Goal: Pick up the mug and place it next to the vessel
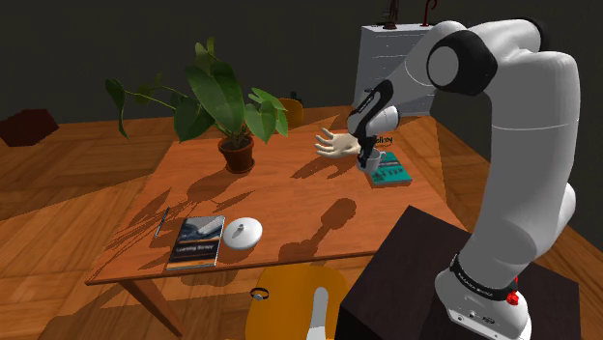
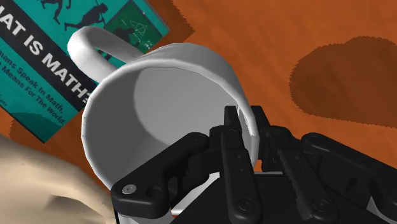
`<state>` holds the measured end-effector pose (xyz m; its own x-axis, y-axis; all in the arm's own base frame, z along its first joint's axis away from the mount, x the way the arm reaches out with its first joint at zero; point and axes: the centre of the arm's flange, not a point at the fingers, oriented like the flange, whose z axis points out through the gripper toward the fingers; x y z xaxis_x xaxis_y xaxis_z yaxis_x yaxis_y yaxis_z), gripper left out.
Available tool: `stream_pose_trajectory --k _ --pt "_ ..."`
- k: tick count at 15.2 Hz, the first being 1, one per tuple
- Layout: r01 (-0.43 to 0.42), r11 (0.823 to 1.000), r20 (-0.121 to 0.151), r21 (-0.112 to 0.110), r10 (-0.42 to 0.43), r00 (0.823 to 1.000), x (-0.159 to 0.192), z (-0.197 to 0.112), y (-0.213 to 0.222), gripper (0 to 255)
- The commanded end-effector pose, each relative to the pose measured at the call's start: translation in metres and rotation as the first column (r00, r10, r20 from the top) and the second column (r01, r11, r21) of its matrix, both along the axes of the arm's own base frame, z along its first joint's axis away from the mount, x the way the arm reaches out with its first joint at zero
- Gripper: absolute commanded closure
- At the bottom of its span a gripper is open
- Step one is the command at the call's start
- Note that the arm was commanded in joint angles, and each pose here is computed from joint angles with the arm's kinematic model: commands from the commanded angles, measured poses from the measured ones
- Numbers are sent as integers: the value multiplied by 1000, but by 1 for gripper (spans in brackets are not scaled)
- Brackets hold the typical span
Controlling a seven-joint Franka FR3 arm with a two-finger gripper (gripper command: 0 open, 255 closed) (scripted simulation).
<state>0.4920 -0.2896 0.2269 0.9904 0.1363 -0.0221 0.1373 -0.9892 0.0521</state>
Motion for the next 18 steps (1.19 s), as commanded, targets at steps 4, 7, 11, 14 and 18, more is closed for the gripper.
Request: stream_pose_trajectory --k 4,7,11,14,18 --pt "0 1000 0 0 0 1000 -1 27 1 255" --pt "0 1000 0 0 0 1000 3 35 13 255" --pt "0 1000 0 0 0 1000 21 35 63 255" --pt "0 1000 0 0 0 1000 35 36 100 255" --pt "0 1000 0 0 0 1000 53 36 149 255"
